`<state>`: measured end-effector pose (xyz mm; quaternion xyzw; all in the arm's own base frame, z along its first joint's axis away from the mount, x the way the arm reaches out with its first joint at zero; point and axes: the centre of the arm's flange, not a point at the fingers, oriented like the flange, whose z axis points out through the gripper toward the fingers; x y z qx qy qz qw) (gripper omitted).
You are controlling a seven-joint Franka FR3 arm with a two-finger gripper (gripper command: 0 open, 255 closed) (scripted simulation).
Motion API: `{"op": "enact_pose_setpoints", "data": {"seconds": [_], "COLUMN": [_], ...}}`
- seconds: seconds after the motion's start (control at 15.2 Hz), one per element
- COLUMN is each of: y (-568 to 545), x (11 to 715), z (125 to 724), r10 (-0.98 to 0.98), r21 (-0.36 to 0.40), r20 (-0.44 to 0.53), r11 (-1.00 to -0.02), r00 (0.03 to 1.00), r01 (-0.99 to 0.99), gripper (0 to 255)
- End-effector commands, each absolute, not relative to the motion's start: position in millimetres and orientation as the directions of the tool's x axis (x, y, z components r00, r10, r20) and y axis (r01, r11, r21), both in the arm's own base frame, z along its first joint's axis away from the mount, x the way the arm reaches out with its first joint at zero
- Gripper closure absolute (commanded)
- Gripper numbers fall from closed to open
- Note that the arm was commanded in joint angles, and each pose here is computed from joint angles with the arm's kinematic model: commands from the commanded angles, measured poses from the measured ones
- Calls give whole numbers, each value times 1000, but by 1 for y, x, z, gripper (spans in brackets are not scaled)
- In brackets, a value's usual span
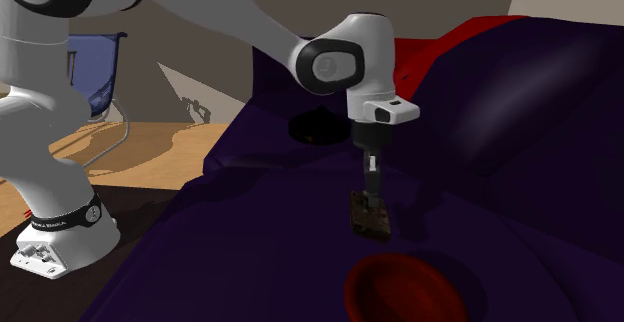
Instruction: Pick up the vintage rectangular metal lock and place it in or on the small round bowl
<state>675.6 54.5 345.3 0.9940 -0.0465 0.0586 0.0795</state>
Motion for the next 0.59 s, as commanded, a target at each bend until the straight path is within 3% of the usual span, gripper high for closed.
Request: {"op": "enact_pose_setpoints", "data": {"seconds": [0.0,0.53], "y": [54,54], "x": [676,676], "z": [357,399], "r10": [-83,-83], "r21": [153,153], "r20": [124,124], "r11": [-983,-983], "r00": [989,989], "r01": [-102,-102], "gripper": [255,255]}}
